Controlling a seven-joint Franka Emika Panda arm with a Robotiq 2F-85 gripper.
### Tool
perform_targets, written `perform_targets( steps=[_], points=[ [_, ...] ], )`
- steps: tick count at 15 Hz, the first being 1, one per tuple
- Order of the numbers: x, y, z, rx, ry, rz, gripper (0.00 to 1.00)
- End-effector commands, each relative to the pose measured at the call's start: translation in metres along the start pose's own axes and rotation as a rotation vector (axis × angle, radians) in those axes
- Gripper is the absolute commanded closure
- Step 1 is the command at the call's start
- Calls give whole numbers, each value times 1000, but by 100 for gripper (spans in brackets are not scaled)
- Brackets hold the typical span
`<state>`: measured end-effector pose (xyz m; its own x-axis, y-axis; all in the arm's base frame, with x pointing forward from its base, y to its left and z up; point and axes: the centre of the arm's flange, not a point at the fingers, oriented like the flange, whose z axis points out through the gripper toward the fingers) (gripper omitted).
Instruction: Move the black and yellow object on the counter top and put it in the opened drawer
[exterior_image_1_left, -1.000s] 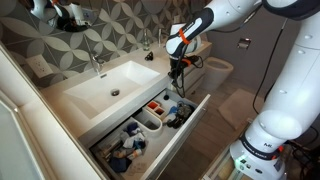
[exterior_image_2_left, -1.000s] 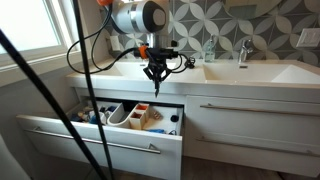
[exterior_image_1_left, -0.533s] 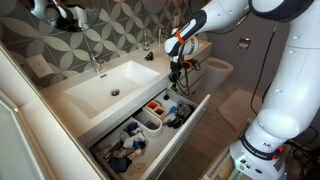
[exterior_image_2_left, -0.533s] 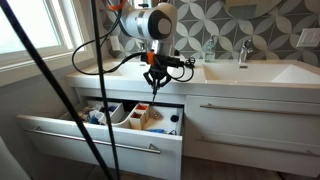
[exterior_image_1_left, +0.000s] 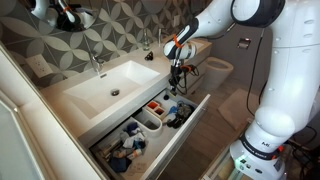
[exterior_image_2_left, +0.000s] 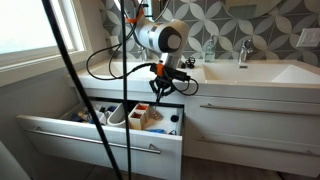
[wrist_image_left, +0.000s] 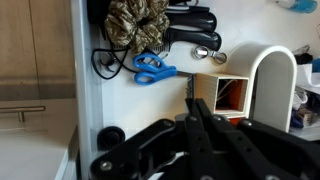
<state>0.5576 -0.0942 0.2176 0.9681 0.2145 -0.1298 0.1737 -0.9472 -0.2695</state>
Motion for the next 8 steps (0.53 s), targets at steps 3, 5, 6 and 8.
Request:
perform_targets(
  steps=[3,5,6,8],
  points=[
    [28,20,32,105,30,11,99],
    [35,25,46,135,35,21,99],
    [39,27,53,147,37,28,99],
    [45,32,68,172,44,44,99]
  ],
)
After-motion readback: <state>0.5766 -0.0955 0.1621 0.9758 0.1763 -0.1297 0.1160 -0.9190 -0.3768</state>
